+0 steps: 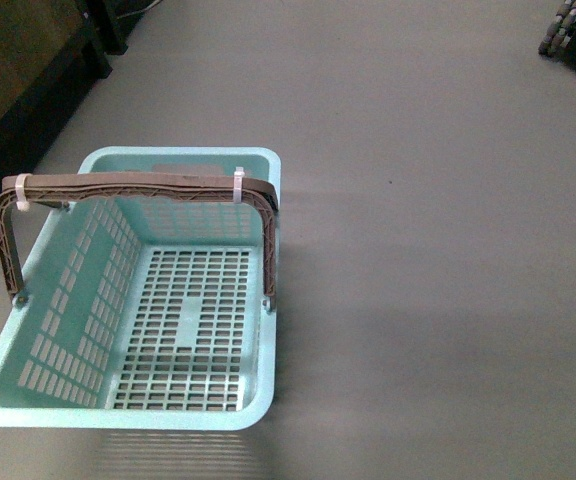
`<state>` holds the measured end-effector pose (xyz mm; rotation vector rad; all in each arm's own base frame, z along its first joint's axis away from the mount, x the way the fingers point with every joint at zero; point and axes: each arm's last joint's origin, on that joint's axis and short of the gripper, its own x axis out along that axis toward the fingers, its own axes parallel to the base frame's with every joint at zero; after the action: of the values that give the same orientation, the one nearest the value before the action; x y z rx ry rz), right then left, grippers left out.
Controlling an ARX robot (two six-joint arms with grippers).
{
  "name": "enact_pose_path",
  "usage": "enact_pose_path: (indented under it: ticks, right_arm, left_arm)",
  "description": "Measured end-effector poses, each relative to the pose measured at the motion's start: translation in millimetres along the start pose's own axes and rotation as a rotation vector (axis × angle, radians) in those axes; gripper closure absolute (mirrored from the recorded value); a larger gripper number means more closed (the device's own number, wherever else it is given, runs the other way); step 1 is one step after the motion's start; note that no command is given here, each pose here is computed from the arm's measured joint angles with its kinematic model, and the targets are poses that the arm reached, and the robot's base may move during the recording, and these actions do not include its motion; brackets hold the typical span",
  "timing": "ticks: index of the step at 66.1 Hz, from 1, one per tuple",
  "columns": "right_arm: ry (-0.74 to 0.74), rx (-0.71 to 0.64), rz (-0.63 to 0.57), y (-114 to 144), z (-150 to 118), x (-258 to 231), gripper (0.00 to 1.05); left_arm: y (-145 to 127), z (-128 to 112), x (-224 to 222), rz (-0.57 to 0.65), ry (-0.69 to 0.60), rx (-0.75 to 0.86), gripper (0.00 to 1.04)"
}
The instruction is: Pick mango and avocado into basket
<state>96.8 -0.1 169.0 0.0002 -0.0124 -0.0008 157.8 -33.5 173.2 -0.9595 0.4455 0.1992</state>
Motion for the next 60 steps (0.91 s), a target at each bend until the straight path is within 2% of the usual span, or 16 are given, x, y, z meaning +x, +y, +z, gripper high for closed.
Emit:
enact_pose_path:
  ticks: [8, 19, 40, 60]
  right_arm:
    - [0.0, 0.0, 0.0, 0, 0, 0, 0.09]
    - [0.0, 0.0, 0.0, 0, 0, 0, 0.09]
    - [0.0, 0.0, 0.0, 0, 0, 0, 0.09]
    - [0.0, 0.0, 0.0, 0, 0, 0, 0.09]
  left_arm:
    - [-1, -9, 37, 0.057, 0.026, -0.259, 0.08]
    - [-4, -25, 103, 0.144, 0.054, -0.39, 0.08]
    - [-15, -55, 221, 0.229, 0.113, -0.368, 0.08]
    - [-28, -82, 278, 0.221, 0.148, -0.333, 0.08]
